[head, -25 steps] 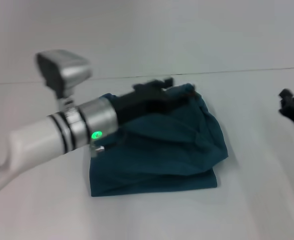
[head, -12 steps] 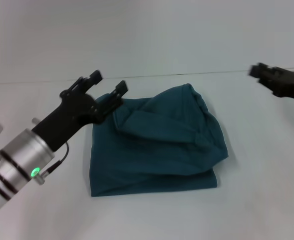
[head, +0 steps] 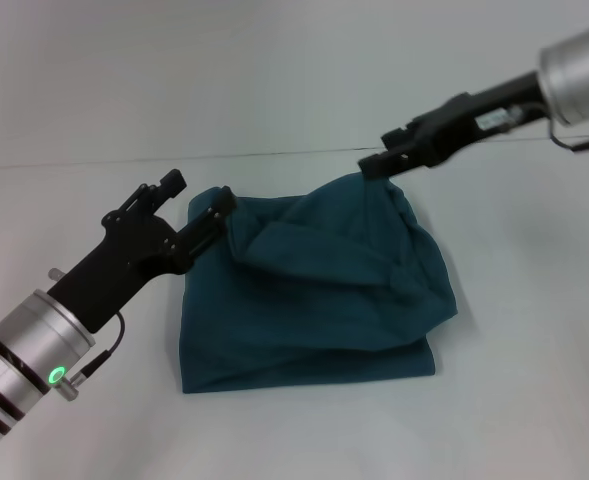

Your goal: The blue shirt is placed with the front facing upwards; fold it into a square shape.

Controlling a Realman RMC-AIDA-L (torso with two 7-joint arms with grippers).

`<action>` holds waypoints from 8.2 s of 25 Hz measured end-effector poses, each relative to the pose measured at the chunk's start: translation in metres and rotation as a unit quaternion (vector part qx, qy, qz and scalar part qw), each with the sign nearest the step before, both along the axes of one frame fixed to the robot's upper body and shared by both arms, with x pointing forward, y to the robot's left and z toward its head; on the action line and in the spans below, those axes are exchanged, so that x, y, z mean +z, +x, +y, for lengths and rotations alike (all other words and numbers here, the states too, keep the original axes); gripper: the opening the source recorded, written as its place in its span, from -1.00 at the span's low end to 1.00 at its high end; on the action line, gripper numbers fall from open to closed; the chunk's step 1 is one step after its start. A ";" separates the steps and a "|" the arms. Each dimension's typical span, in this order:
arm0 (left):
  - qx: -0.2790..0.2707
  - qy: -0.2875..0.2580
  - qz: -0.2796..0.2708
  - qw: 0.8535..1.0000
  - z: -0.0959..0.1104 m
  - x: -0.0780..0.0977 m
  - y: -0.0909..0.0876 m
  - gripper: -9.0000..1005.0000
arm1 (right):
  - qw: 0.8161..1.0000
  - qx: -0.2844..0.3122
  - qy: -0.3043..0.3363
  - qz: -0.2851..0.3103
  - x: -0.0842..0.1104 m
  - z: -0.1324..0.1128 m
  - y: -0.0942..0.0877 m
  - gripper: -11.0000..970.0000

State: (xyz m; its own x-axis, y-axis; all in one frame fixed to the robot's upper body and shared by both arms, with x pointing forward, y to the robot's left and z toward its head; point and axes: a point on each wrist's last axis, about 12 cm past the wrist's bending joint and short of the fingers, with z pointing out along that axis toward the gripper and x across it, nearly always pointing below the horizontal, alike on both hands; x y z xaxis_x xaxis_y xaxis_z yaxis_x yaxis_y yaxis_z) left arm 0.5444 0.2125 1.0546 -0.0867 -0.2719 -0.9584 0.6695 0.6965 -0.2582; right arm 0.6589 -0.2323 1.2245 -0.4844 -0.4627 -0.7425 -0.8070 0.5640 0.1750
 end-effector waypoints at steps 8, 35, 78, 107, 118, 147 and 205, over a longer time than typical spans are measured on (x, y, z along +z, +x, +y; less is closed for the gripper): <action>0.007 0.004 0.003 1.000 0.008 -0.004 -0.007 0.57 | 0.990 -0.006 -0.138 -0.002 0.002 0.067 0.021 0.34; 0.021 0.039 0.015 0.999 0.025 -0.017 -0.022 0.56 | 0.986 -0.098 -0.134 -0.002 -0.098 0.099 0.022 0.36; 0.031 0.045 0.014 0.998 0.028 -0.016 -0.018 0.56 | 0.985 -0.161 -0.056 0.023 -0.101 0.064 0.016 -0.98; 0.034 0.054 0.012 0.998 0.028 -0.019 -0.020 0.56 | 0.907 -0.391 0.127 0.088 -0.144 -0.025 -0.020 -0.91; 0.039 0.054 0.013 0.998 0.029 -0.020 -0.022 0.56 | 0.875 -0.403 0.265 0.042 -0.124 -0.077 -0.039 -0.72; 0.060 0.065 0.014 0.996 0.033 -0.022 -0.019 0.56 | 0.959 -0.216 0.034 -0.179 -0.180 0.029 -0.028 -0.94; -0.054 0.124 -0.001 0.991 0.035 0.020 0.006 0.56 | 0.922 -0.225 0.238 -0.206 -0.107 -0.076 -0.076 -0.73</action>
State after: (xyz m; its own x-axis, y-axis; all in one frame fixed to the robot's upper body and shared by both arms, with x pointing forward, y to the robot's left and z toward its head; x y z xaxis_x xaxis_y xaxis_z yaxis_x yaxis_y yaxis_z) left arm 0.5507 0.2480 1.0742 -0.0995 -0.0180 -0.9949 0.7435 0.6632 -0.0863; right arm 0.5834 -0.3079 1.1172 -0.1802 0.1424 -0.9733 -0.5631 0.7963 0.2208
